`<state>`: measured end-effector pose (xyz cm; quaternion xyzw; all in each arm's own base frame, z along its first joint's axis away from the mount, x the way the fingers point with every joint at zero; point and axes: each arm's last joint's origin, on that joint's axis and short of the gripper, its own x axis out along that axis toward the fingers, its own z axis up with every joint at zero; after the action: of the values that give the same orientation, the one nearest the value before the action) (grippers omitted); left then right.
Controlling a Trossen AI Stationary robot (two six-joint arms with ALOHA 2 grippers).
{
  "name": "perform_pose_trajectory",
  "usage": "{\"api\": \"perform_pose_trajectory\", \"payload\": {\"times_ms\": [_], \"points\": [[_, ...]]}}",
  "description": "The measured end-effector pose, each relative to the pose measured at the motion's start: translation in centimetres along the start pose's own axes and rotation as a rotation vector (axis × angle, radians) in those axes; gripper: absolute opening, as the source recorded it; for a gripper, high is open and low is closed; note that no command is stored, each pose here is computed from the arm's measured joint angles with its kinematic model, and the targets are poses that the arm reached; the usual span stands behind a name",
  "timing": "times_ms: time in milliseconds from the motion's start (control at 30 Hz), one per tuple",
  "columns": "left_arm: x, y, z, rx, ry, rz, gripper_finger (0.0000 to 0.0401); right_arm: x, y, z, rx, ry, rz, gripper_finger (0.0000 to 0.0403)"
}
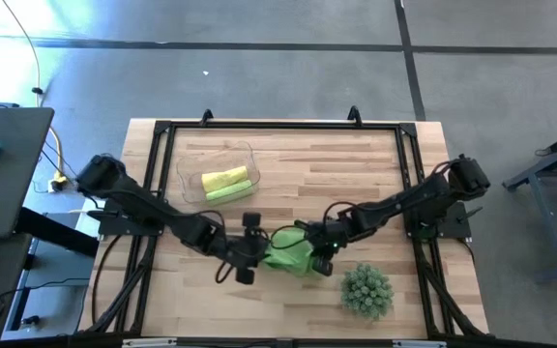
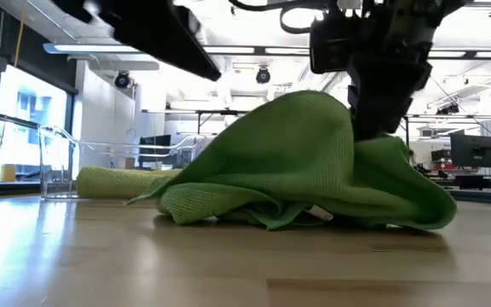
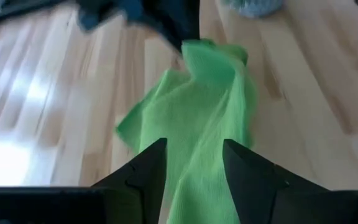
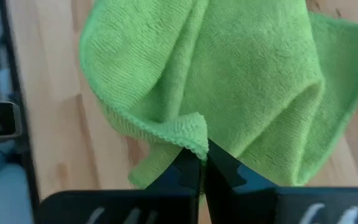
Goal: Roll microfiber towels into tight, uniform cylinder then place into a basket
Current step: Fold the green towel
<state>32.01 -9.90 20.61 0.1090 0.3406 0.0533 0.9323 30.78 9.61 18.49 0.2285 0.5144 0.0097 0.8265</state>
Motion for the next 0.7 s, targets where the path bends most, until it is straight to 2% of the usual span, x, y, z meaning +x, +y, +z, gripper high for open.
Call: {"api": "perform_pose_trajectory", "payload": {"times_ms": [300,533,700], "points": [[3.8,-2.0,-1.3,0.024,-0.008,-0.021,0.0148,-0.7,-0.7,0.5,0.028,0.015,0.015,0.0],[4.3,-2.6,-2.0,0.015,0.015,-0.022,0.0147,-1.1,-1.6,1.0,0.056,0.003,0.003,0.0],[4.3,-2.6,-2.3,0.034,0.045,0.034,0.0147,-1.5,-2.0,1.3,0.052,-0.008,0.0,0.0]]}}
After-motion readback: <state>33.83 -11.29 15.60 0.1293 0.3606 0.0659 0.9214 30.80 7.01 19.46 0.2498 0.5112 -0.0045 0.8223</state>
